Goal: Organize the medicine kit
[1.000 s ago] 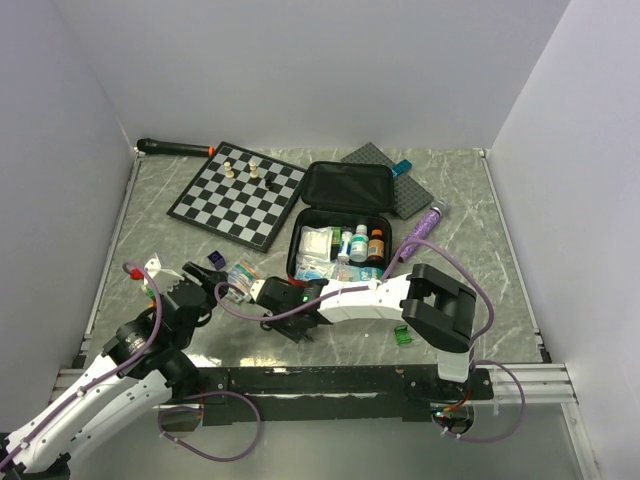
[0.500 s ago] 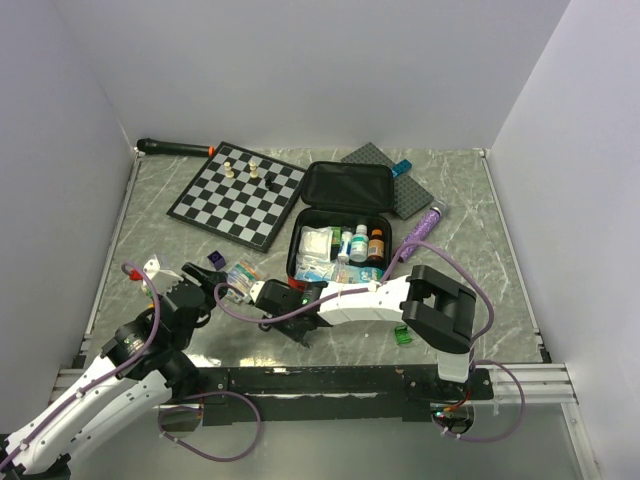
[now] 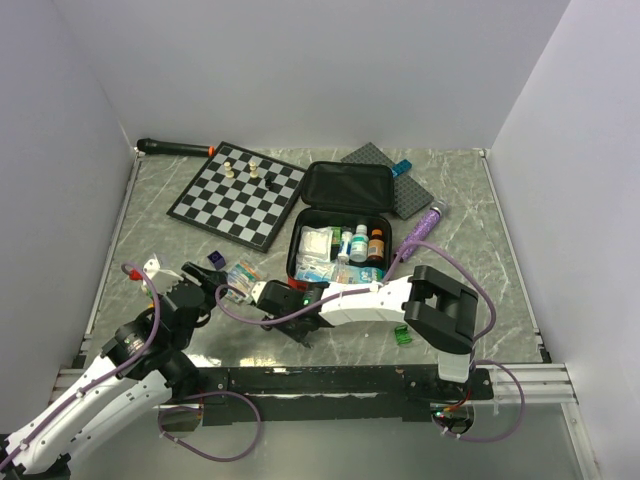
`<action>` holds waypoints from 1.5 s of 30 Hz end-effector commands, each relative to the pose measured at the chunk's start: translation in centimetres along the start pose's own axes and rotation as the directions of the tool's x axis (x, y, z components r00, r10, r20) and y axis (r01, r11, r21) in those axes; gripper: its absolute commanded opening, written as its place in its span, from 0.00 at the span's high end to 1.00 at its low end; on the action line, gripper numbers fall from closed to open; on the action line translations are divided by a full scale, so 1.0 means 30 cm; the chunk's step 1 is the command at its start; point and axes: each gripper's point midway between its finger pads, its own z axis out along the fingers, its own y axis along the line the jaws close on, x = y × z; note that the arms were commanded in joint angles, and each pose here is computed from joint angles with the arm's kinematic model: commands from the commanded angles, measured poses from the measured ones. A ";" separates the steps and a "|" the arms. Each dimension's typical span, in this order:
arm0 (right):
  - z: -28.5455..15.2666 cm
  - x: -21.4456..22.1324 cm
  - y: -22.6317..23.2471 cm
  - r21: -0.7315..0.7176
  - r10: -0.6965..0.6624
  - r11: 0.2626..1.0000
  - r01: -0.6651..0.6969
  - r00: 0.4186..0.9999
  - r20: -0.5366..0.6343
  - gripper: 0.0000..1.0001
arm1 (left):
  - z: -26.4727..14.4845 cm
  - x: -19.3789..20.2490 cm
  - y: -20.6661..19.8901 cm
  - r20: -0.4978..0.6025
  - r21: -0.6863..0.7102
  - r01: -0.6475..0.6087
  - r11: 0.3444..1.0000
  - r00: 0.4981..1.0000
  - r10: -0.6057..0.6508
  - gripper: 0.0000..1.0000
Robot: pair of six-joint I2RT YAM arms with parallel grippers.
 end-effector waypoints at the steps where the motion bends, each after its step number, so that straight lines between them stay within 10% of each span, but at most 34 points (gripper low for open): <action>1: -0.053 0.065 -0.012 0.028 -0.017 0.999 0.019 0.998 -0.064 0.88 | 0.014 0.000 -0.009 0.011 0.001 0.017 1.000 1.000 -0.017 0.31; 27: -0.353 -0.039 -0.050 0.106 -0.034 0.994 0.025 0.996 0.081 0.91 | 0.025 0.012 -0.021 0.002 0.006 0.013 1.000 1.000 -0.013 0.30; 45: -0.608 -0.081 -0.499 0.478 -0.031 0.878 -0.021 0.994 0.101 0.90 | 0.058 0.027 -0.109 -0.009 0.069 -0.065 0.996 0.998 0.065 0.31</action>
